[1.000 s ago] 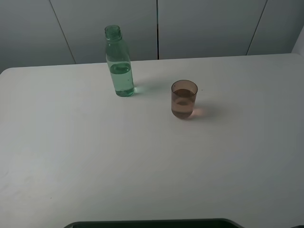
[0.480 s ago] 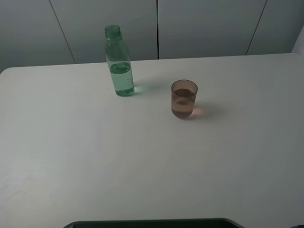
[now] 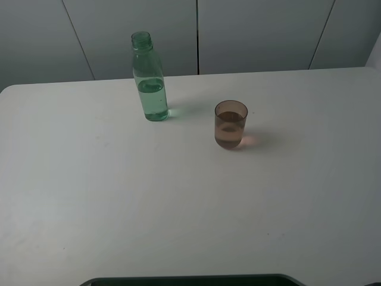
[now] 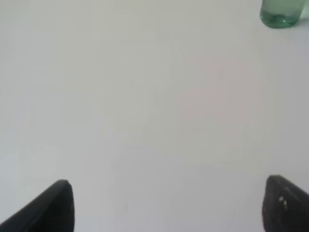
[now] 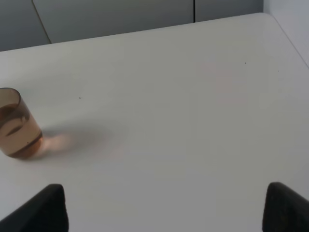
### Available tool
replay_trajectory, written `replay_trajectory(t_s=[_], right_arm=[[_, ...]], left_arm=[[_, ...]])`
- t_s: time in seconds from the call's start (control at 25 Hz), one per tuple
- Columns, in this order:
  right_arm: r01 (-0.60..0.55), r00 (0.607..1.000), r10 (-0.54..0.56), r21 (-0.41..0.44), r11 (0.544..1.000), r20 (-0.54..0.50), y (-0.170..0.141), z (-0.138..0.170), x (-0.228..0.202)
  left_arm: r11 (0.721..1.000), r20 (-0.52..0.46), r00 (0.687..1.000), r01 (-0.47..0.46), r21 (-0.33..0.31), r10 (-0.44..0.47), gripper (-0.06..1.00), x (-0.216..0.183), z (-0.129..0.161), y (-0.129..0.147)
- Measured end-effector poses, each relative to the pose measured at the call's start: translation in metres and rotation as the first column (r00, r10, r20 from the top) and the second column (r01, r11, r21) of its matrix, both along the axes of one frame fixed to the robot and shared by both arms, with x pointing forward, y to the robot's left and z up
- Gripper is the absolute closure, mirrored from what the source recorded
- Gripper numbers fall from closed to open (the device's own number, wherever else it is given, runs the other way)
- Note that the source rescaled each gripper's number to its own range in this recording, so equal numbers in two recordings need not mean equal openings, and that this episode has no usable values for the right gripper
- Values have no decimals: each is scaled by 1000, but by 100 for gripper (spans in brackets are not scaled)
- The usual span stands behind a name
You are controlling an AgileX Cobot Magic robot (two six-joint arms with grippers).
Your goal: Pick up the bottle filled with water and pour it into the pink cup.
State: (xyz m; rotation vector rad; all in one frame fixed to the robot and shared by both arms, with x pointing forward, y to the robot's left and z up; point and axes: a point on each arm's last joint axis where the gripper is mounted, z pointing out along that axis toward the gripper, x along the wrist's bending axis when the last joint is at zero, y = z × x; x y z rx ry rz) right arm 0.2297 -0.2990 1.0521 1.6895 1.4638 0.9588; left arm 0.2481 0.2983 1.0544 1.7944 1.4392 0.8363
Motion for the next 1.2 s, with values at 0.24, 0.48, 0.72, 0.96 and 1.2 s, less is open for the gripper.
replay_trajectory(t_s=[0.24,0.48,0.72,0.96,1.2], right_arm=[[0,1000,0,0,1000,0,0,0,0],[0,1000,0,0,1000,0,0,0,0],[0,1000,0,0,1000,0,0,0,0],[0,1000,0,0,1000,0,0,0,0],[0,1000,0,0,1000,0,0,0,0]], left_arm=[[999,103,994,-36,-22,38,-6,-16,0,4],[999,106,993,-42,-26,44,-6,-17,-1,5],[999,103,994,-45,-31,48,-6,-17,-1,5],[998,103,993,-46,-33,49,-6,-17,-1,5],[998,102,993,-52,-40,56,-6,-17,-1,5]])
